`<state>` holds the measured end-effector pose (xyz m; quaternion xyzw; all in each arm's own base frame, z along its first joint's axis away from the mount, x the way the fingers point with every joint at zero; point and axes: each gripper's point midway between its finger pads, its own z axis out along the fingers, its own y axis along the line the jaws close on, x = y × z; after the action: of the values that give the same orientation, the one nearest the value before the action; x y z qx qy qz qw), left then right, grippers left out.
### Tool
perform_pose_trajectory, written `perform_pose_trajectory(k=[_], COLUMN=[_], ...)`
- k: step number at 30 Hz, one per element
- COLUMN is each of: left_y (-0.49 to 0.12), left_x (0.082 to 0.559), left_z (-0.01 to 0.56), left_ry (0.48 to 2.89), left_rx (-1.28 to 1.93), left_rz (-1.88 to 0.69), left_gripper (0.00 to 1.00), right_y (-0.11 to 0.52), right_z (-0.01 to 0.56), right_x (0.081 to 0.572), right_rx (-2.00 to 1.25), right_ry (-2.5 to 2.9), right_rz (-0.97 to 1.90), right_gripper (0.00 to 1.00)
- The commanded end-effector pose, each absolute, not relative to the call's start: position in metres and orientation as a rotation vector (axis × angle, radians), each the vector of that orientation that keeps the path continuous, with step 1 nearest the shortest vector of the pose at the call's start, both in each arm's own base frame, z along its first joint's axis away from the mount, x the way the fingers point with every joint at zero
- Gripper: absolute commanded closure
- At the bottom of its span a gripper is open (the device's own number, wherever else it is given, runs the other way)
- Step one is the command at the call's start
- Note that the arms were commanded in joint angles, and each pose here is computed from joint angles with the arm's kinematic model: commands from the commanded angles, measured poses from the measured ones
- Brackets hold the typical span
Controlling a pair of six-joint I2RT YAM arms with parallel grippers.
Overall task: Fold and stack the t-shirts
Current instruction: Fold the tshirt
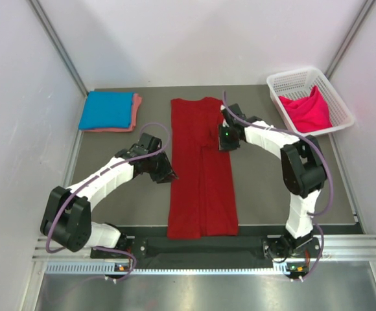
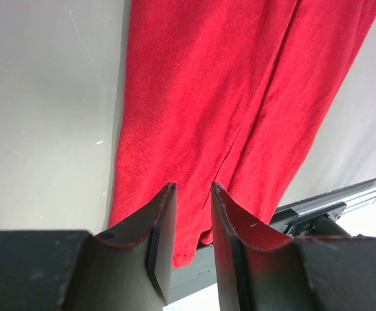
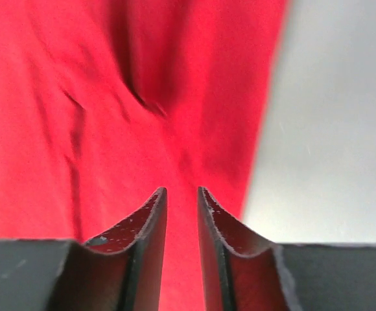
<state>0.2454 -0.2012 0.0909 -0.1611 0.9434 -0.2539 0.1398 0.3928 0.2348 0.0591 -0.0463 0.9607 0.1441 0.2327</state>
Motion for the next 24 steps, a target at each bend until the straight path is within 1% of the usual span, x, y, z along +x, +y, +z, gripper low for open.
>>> perform_pose_trajectory(k=[1, 3, 6, 7, 9, 10, 11, 12, 15, 18, 19, 20, 21, 22, 24], left_y=[-0.204, -0.205, -0.206, -0.207, -0.207, -0.208, -0.208, -0.210, -0.212, -0.213, -0.213, -0.213, -0.212, -0.213, -0.213], left_x=[0.253, 0.252, 0.253, 0.254, 0.254, 0.256, 0.256, 0.256, 0.255, 0.256, 0.255, 0.255, 0.255, 0.255, 0.256], left_z=[0.107, 0.107, 0.107, 0.109, 0.108, 0.109, 0.109, 0.109, 0.106, 0.104, 0.103, 0.103, 0.102, 0.103, 0.104], left_ry=[2.682, 2.687, 2.693, 2.691, 2.697, 2.695, 2.695, 2.696, 2.707, 2.710, 2.711, 2.711, 2.710, 2.708, 2.704], left_rx=[-0.448, -0.450, -0.443, -0.442, -0.443, -0.442, -0.444, -0.443, -0.448, -0.458, -0.458, -0.463, -0.464, -0.462, -0.465], left_rz=[-0.775, -0.779, -0.782, -0.784, -0.782, -0.786, -0.787, -0.797, -0.813, -0.818, -0.817, -0.818, -0.814, -0.818, -0.820], left_gripper=[0.67, 0.67, 0.67, 0.67, 0.67, 0.67, 0.67, 0.67, 0.67, 0.68, 0.68, 0.68, 0.68, 0.68, 0.68], right_y=[0.211, 0.197, 0.195, 0.199, 0.211, 0.217, 0.226, 0.231, 0.258, 0.287, 0.300, 0.306, 0.310, 0.317, 0.322], right_z=[0.074, 0.069, 0.078, 0.078, 0.095, 0.091, 0.108, 0.101, 0.120, 0.127, 0.127, 0.124, 0.111, 0.114, 0.097], right_x=[0.391, 0.393, 0.407, 0.410, 0.427, 0.432, 0.446, 0.450, 0.465, 0.469, 0.471, 0.471, 0.472, 0.474, 0.474], right_rx=[-0.070, -0.053, -0.078, -0.098, -0.159, -0.175, -0.194, -0.205, -0.250, -0.267, -0.288, -0.282, -0.281, -0.284, -0.255], right_ry=[2.585, 2.587, 2.537, 2.537, 2.489, 2.498, 2.448, 2.463, 2.414, 2.384, 2.377, 2.387, 2.417, 2.416, 2.457], right_rz=[0.353, 0.338, 0.378, 0.407, 0.440, 0.446, 0.463, 0.465, 0.533, 0.631, 0.670, 0.685, 0.686, 0.707, 0.732], right_gripper=[0.73, 0.73, 0.61, 0.54, 0.52, 0.48, 0.48, 0.46, 0.46, 0.60, 0.69, 0.74, 0.84, 0.88, 0.94])
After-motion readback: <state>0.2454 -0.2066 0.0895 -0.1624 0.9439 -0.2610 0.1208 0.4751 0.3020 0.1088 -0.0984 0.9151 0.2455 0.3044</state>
